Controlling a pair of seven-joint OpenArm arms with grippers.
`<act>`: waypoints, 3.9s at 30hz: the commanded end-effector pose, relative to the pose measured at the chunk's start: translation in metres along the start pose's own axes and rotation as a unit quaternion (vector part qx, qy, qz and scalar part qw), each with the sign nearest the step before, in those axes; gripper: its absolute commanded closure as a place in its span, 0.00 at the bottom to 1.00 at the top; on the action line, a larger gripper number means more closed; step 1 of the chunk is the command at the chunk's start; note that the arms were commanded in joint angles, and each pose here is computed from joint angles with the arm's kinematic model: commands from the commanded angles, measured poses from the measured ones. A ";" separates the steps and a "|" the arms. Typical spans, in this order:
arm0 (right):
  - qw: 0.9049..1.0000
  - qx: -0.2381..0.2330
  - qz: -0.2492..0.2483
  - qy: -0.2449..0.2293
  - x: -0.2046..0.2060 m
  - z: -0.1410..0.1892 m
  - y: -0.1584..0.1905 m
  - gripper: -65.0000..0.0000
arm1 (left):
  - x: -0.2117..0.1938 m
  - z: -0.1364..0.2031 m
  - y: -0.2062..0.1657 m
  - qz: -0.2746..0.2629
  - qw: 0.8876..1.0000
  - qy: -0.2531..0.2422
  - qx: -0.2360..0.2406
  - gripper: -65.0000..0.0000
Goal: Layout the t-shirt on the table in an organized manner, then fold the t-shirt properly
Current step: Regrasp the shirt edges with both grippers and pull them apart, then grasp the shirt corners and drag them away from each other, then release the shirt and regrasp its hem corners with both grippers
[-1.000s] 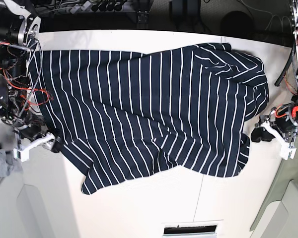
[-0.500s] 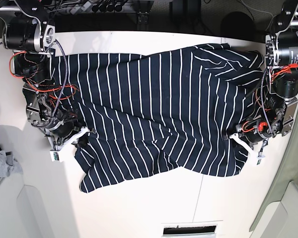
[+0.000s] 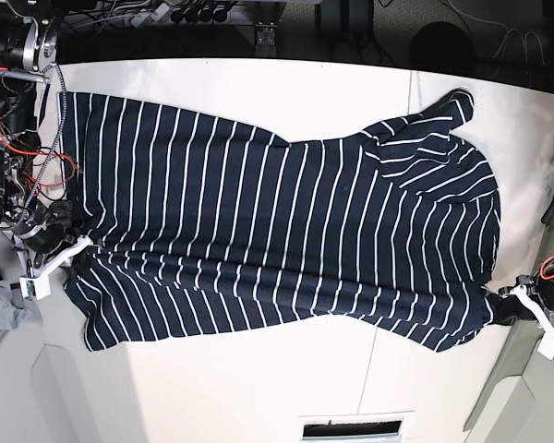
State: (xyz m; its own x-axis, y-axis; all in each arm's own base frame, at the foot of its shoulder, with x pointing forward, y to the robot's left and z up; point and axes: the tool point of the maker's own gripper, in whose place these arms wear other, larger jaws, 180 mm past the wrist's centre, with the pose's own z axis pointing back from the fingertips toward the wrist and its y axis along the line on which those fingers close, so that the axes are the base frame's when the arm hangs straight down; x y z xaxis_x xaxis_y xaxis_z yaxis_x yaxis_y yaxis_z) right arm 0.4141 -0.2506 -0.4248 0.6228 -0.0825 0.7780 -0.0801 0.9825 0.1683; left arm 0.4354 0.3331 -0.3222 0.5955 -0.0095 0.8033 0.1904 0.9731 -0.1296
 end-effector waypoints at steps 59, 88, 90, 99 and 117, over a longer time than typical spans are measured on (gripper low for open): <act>0.990 0.019 -0.089 0.111 -0.135 0.091 0.033 0.39 | -0.165 -0.005 -0.011 0.085 0.987 0.108 0.085 0.60; 0.976 0.028 -0.152 0.152 -0.169 0.158 -0.010 1.00 | -0.162 0.127 -0.075 0.000 0.991 0.107 -0.084 1.00; 0.976 0.025 -0.149 0.155 -0.170 0.161 -0.013 1.00 | -0.163 0.135 -0.069 0.011 0.992 0.102 -0.076 1.00; 0.976 0.036 -0.163 0.139 -0.162 0.160 -0.010 1.00 | -0.180 0.148 -0.072 0.042 0.990 0.112 -0.080 1.00; 0.997 0.070 -0.002 0.041 -0.069 0.228 0.037 1.00 | 0.004 0.222 -0.131 -0.064 0.979 -0.148 -0.124 1.00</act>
State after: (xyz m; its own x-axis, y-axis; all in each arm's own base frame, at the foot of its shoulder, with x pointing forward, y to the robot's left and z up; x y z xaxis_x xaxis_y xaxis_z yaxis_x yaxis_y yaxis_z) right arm 0.1825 -0.2453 -0.3469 0.7214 -0.0714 0.6889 -0.1610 0.9501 0.2671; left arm 0.2370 0.2591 -0.1866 0.3527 -0.0214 0.9355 0.4303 0.8915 -0.1419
